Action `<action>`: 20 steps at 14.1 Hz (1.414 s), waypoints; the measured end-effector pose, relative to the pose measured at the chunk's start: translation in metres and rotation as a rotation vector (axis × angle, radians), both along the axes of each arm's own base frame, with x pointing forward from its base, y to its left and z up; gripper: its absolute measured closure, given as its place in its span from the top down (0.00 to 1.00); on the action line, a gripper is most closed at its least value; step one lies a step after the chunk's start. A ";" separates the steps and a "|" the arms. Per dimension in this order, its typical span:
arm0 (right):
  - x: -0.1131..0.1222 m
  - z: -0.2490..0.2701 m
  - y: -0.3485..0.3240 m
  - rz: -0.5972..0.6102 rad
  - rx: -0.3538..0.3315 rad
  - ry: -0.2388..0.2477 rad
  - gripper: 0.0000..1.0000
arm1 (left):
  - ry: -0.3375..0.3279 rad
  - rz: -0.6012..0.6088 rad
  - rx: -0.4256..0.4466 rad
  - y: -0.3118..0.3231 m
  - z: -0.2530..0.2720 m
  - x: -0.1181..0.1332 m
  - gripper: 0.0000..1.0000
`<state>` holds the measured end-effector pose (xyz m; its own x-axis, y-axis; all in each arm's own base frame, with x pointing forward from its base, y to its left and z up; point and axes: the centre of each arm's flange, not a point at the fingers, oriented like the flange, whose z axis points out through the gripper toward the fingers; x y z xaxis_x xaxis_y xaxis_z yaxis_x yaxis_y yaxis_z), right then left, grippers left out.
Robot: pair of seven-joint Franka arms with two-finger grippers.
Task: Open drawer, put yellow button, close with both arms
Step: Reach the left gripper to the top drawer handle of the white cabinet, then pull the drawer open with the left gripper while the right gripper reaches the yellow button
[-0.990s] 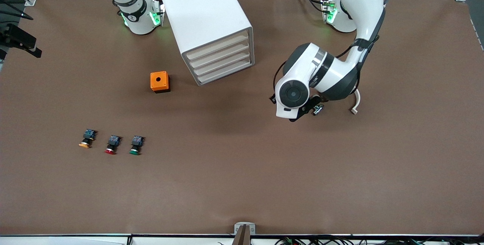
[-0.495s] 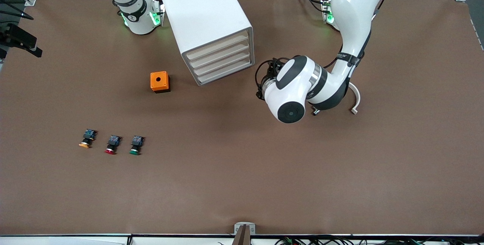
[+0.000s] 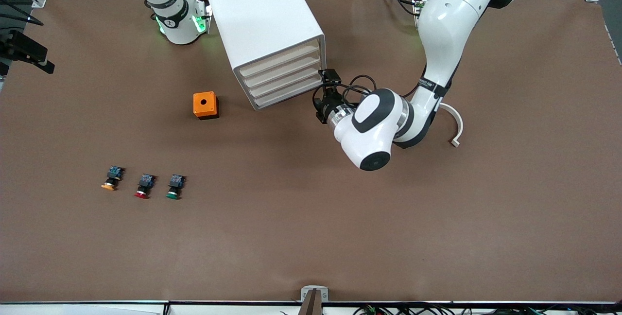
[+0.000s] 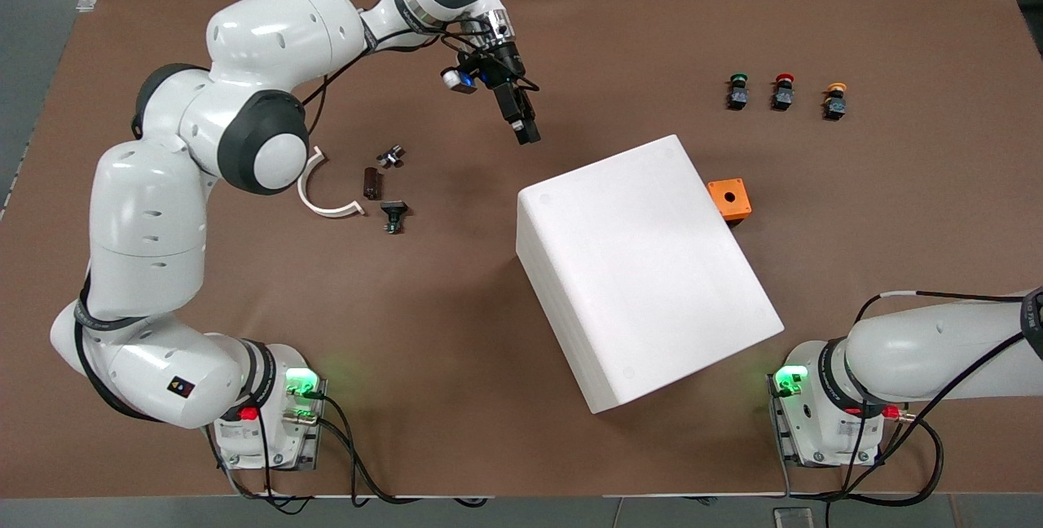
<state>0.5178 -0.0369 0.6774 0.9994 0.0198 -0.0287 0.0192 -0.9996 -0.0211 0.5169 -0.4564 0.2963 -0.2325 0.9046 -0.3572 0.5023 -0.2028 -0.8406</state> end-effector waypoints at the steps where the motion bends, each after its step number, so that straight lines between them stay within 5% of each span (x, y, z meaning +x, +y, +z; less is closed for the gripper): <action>1: 0.000 0.000 0.000 0.000 0.000 0.000 1.00 | 0.034 0.008 -0.016 0.002 -0.001 0.001 1.00; 10: 0.000 0.000 -0.001 -0.001 0.000 0.002 1.00 | 0.276 0.091 -0.051 -0.012 -0.044 -0.010 0.93; 15: -0.001 -0.001 -0.003 -0.006 0.000 0.005 1.00 | 0.304 0.060 -0.034 -0.045 -0.060 -0.045 0.90; 17: -0.001 -0.001 -0.003 -0.006 0.001 0.006 1.00 | 0.338 0.054 -0.028 -0.057 -0.071 -0.063 0.74; 20: -0.001 -0.001 -0.003 -0.006 0.001 0.009 1.00 | 0.366 0.042 -0.016 -0.064 -0.081 -0.079 0.71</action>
